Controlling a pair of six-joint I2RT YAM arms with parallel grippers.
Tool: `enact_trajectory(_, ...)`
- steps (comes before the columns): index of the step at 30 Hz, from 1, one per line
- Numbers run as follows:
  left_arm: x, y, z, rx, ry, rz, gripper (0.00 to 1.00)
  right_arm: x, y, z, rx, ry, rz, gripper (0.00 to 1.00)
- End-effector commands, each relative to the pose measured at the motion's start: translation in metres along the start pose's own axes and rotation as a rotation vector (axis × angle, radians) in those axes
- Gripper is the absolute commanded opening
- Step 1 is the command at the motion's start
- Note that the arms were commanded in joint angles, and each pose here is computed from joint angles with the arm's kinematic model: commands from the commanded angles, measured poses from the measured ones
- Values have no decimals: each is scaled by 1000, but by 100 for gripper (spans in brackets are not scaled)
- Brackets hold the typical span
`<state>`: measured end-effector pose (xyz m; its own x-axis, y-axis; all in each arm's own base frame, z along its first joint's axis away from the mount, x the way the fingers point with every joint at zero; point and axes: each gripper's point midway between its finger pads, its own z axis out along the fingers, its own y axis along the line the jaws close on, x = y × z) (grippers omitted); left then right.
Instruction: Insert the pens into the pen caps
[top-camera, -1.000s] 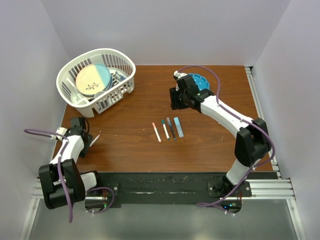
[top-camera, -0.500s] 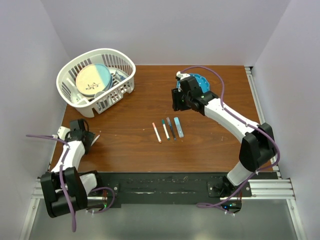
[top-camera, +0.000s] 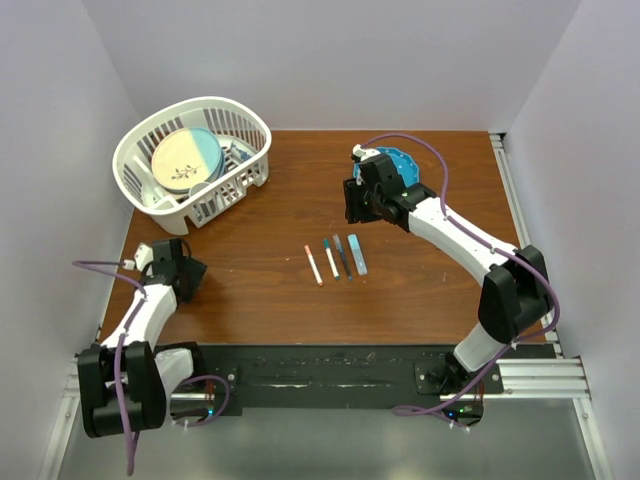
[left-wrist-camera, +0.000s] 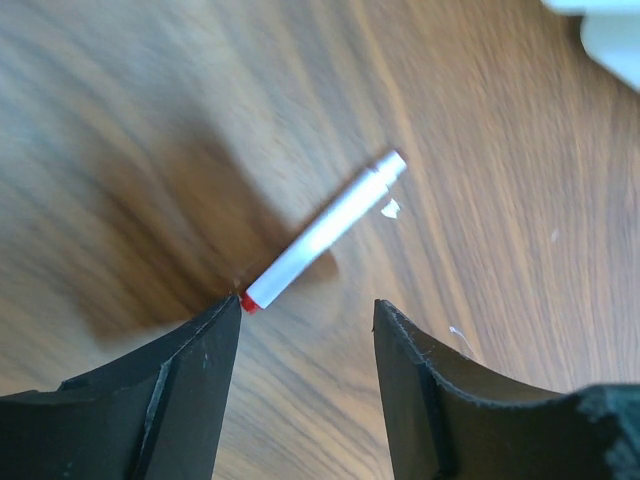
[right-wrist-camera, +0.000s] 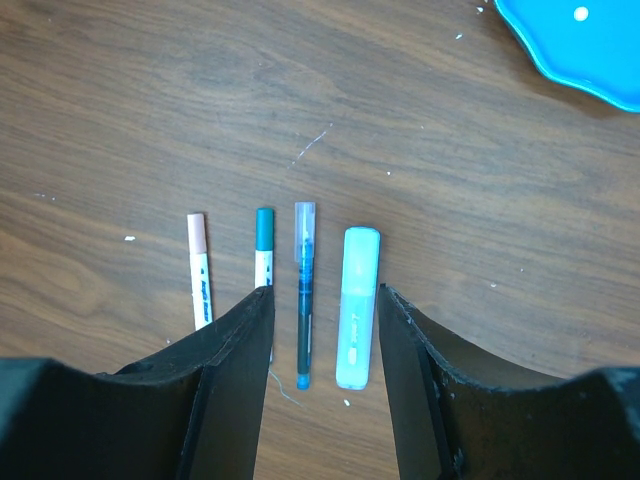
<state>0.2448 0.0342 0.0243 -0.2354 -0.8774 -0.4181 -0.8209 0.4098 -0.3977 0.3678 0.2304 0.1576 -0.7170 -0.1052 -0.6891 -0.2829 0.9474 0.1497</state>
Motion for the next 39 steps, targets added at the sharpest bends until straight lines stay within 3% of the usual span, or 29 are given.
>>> enact_trajectory(1, 23, 7, -1, -52, 68, 54, 61, -19, 0, -15, -2, -73, -8, 50)
enact_trajectory(16, -27, -4, 1, -143, -118, 174, 56, -25, -5, -22, 20, -94, -22, 50)
enact_trajectory(26, -35, -11, 11, -161, -117, 290, 43, -25, -8, -22, 33, -94, -25, 50)
enact_trajectory(39, -24, -3, 26, -176, -75, 409, 37, -28, -8, -24, 36, -106, -17, 49)
